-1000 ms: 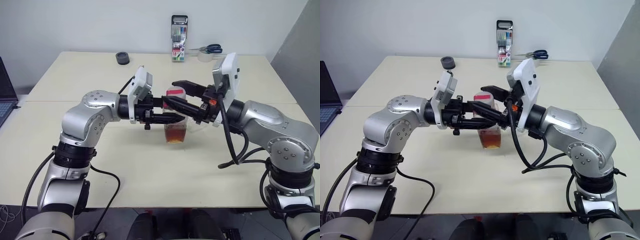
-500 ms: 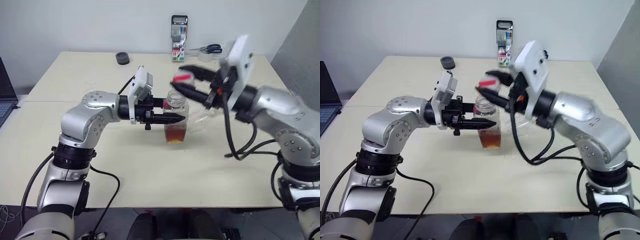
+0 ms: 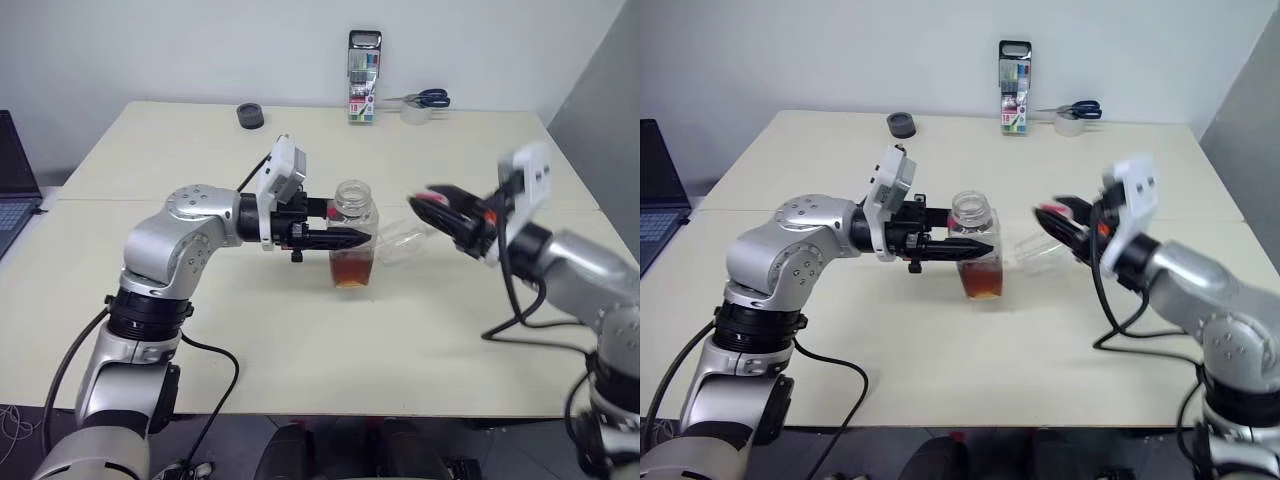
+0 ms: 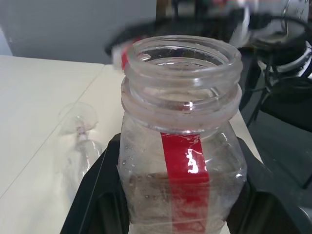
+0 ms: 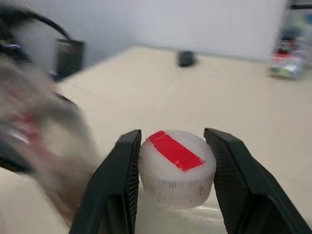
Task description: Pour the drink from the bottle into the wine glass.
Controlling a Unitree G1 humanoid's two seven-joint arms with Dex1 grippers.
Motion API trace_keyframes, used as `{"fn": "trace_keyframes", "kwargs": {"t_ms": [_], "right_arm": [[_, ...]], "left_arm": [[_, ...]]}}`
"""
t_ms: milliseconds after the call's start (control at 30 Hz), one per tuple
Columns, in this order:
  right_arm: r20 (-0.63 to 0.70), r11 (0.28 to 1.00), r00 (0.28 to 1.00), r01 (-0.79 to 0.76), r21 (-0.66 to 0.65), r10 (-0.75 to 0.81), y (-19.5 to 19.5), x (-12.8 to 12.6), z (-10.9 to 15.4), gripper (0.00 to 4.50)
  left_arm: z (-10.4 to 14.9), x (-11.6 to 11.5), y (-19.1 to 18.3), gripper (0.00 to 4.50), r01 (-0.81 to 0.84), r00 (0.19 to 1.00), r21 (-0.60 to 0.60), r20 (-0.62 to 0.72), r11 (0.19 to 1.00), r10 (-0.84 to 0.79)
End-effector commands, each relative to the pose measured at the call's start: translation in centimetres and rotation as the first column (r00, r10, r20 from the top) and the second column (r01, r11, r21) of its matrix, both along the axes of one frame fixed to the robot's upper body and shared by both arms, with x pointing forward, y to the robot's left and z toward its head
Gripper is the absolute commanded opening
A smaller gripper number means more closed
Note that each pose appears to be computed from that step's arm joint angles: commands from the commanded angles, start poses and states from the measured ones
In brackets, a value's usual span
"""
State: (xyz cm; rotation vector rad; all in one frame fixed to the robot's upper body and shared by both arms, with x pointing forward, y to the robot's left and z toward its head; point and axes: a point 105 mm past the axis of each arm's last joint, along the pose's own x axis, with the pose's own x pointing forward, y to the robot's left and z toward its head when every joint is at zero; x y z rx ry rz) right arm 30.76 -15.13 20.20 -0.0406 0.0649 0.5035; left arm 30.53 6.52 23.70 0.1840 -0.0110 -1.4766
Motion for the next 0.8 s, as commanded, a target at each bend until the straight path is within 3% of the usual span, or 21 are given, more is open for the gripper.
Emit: {"fn": "trace_keyframes", "kwargs": {"t_ms": [33, 200, 433, 700, 800], "right_arm": [[0.074, 0.97, 0.972, 0.231, -0.082, -0.225, -3.5, 1.3, -2.1, 1.82], [-0.022, 0.942, 0.945, 0.321, -0.101, -0.325, -4.6, 1.9, -7.5, 1.82], [-0.115, 0.92, 0.913, 0.39, -0.031, -0.391, -5.5, 1.8, -10.3, 1.82], [-0.065, 0.918, 0.916, 0.392, -0.065, -0.396, -5.9, 1.6, -9.2, 4.33], [-0.038, 0.931, 0.931, 0.362, -0.056, -0.364, -5.2, 1.7, -8.2, 4.42]], "left_arm": [[1.6, -0.6, -0.6, 2.07, 0.023, 0.998, -0.041, 0.057, 0.999, -0.021], [1.7, -0.6, -0.9, 2.07, 0.028, 0.998, -0.049, 0.058, 0.998, -0.025], [1.7, -0.6, -0.9, 2.07, 0.028, 0.998, -0.046, 0.059, 0.999, -0.025], [1.5, -0.6, -0.8, 2.07, 0.022, 0.998, -0.045, 0.063, 0.999, -0.019], [1.5, -0.6, -0.9, 2.07, 0.022, 0.998, -0.047, 0.062, 0.999, -0.019]]}}
